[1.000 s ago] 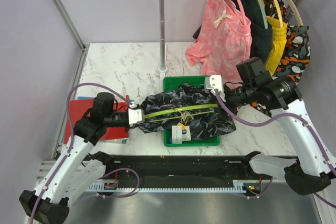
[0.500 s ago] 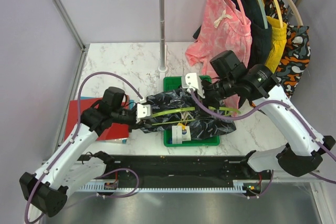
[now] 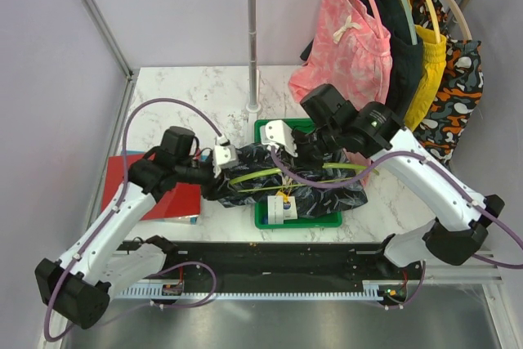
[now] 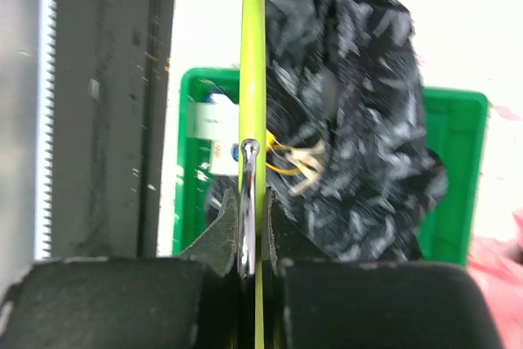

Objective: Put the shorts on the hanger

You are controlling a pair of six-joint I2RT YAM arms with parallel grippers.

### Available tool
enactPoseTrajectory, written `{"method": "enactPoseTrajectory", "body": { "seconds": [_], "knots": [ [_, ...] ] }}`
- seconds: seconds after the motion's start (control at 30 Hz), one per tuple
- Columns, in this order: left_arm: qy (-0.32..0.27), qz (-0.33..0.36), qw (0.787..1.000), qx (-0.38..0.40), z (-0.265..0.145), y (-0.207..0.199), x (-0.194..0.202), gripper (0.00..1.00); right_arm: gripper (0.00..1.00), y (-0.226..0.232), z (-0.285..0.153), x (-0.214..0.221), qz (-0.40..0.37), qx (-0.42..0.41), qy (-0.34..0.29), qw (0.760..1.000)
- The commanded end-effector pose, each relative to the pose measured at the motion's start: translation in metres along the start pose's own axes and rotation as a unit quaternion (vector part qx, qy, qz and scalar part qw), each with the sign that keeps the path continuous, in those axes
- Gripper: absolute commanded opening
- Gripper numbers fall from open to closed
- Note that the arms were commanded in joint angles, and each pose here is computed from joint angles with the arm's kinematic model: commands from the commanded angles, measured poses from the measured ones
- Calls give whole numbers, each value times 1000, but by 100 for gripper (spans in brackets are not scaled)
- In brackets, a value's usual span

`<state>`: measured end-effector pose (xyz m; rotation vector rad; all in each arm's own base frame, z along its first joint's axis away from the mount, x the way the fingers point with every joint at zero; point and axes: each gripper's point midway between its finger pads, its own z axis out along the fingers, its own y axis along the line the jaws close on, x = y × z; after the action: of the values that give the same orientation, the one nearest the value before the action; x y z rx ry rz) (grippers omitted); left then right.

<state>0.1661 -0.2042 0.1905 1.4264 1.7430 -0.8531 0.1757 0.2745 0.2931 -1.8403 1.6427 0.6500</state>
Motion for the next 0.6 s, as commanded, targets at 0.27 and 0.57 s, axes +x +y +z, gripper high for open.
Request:
{"method": "enactPoseTrajectory", "body": {
  "seconds": [0.27,0.57],
  "knots": [
    [-54,-92,979,-176,-24,76,-19,56,0,-16,-64,32,-29,148,60,987],
    [20,-130,972,-197,0,99,9,52,0,-23,-47,59,-28,154,93,983]
  ]
}}
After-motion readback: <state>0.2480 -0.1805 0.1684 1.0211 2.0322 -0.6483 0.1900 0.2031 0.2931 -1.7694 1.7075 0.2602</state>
